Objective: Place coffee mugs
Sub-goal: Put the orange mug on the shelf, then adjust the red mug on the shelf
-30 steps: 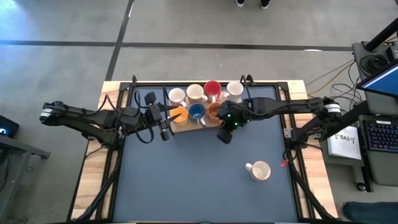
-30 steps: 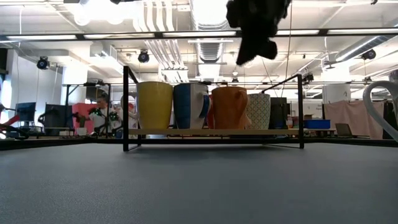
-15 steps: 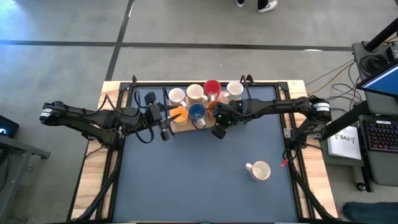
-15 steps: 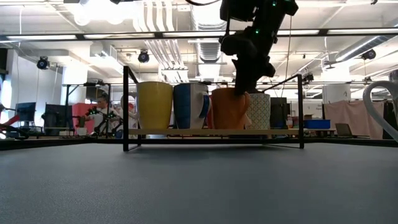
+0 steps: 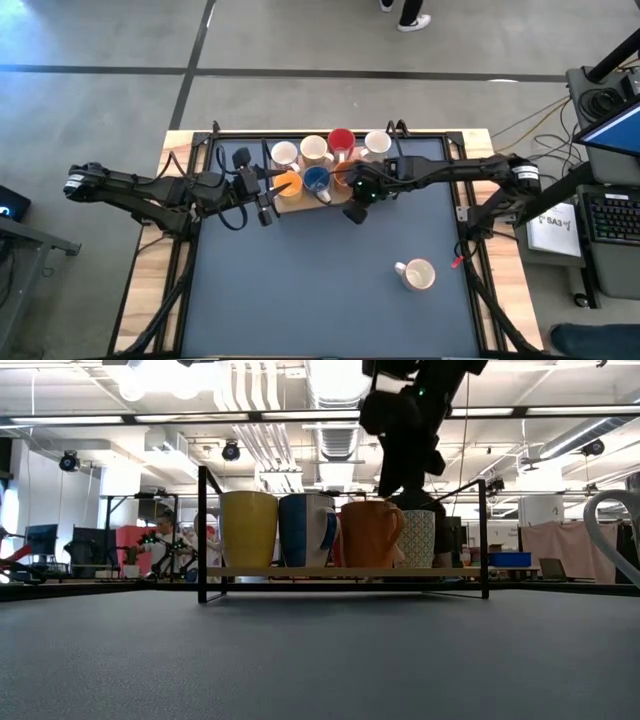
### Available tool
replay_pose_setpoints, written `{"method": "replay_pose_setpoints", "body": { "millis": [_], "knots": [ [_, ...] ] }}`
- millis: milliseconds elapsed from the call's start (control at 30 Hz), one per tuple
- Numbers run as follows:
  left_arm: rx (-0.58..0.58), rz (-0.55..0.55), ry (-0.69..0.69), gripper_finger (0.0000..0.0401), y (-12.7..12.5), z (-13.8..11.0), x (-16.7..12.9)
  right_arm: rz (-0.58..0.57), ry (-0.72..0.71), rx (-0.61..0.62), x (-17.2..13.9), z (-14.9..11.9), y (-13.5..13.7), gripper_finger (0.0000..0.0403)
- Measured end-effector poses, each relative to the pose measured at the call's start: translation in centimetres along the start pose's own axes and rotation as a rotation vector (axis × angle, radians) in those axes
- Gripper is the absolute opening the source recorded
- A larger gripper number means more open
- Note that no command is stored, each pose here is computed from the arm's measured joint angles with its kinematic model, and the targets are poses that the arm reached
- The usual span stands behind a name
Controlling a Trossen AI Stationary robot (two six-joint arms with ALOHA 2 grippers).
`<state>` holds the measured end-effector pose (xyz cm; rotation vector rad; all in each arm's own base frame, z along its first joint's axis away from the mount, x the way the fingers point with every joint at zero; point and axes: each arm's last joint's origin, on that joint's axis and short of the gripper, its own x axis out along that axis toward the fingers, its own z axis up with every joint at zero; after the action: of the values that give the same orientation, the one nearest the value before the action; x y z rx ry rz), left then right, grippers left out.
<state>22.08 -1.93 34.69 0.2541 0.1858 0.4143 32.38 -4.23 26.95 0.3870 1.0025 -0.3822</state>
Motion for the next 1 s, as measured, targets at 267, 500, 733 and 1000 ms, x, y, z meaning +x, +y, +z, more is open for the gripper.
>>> {"method": "replay_pose_setpoints", "body": {
  "millis": [267, 500, 733, 1000],
  "knots": [
    [-0.008, 0.003, -0.012, 0.0123, 0.0, 0.1, 0.0, -0.03, -0.149, -0.032, -2.7, 0.4, 0.3, 0.0009],
    [-0.007, 0.003, -0.013, 0.0123, 0.0, 0.1, 0.0, -0.157, -0.412, 0.009, -2.2, 4.3, -3.5, 0.0009],
    [0.018, 0.003, -0.012, 0.0123, 0.0, 0.1, 0.0, -0.245, -0.447, 0.068, -0.3, 6.3, -8.6, 0.0009],
    [0.034, 0.003, -0.011, 0.0123, 0.0, 0.1, 0.0, -0.252, -0.37, 0.039, 2.3, 6.3, -9.4, 0.0009]
  ]
}}
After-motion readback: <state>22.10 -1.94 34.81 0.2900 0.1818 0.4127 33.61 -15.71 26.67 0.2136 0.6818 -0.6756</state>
